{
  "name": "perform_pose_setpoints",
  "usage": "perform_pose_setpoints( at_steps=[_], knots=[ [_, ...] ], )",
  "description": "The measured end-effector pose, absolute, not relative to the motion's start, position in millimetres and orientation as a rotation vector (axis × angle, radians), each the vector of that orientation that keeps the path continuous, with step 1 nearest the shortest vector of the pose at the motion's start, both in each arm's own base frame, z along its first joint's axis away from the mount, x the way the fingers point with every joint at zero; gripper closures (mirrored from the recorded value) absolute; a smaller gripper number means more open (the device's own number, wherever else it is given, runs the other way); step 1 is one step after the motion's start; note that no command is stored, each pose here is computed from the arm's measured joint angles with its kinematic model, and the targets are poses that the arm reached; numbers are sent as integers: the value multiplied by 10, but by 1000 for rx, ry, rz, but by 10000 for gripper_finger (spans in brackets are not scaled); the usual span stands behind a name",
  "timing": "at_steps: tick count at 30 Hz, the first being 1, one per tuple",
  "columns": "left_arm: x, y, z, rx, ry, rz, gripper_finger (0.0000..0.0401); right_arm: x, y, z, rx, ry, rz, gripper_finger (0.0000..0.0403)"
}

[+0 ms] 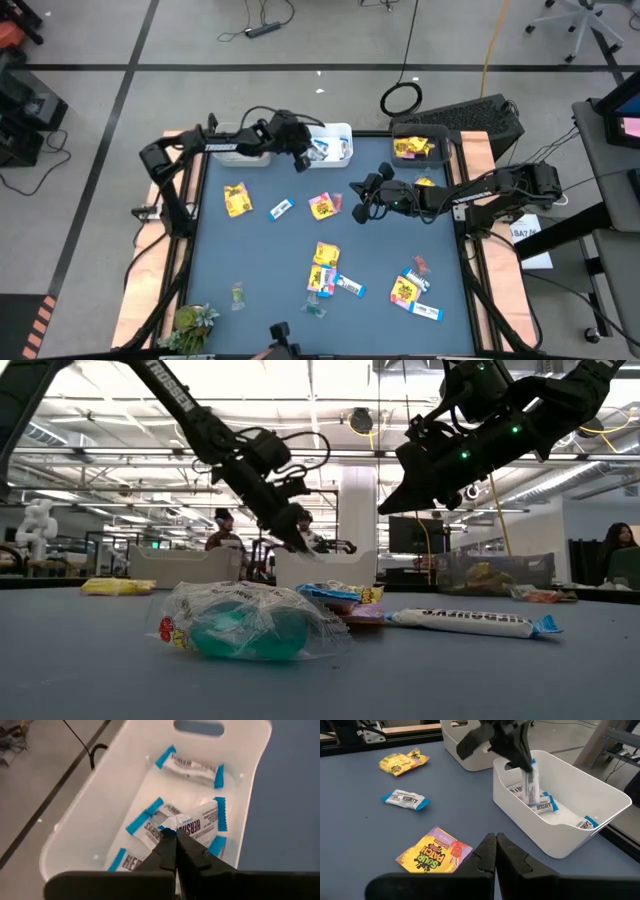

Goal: Sort candy
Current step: Put the white chocolate into the white bin, then put the yellow candy pack into the black bin

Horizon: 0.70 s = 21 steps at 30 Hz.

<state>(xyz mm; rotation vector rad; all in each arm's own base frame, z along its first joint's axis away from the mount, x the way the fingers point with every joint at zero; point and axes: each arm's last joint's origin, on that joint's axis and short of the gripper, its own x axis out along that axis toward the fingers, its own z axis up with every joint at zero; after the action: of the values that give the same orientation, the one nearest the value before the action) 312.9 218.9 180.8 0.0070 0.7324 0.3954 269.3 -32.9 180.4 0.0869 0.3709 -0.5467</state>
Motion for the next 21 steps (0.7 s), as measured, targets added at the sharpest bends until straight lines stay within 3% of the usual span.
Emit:
perform_pose_setpoints(
  at_steps=[6,14,21],
  knots=[
    [3130,2188,1815,3,728,398,361,2692,-329,1802,86,373,-547,403],
    [3084,2061,2148,43,633,366,284,2696,-322,1801,94,376,-514,403],
    [3018,1628,2177,96,552,223,279,2720,-166,1798,158,365,-425,395]
  ],
)
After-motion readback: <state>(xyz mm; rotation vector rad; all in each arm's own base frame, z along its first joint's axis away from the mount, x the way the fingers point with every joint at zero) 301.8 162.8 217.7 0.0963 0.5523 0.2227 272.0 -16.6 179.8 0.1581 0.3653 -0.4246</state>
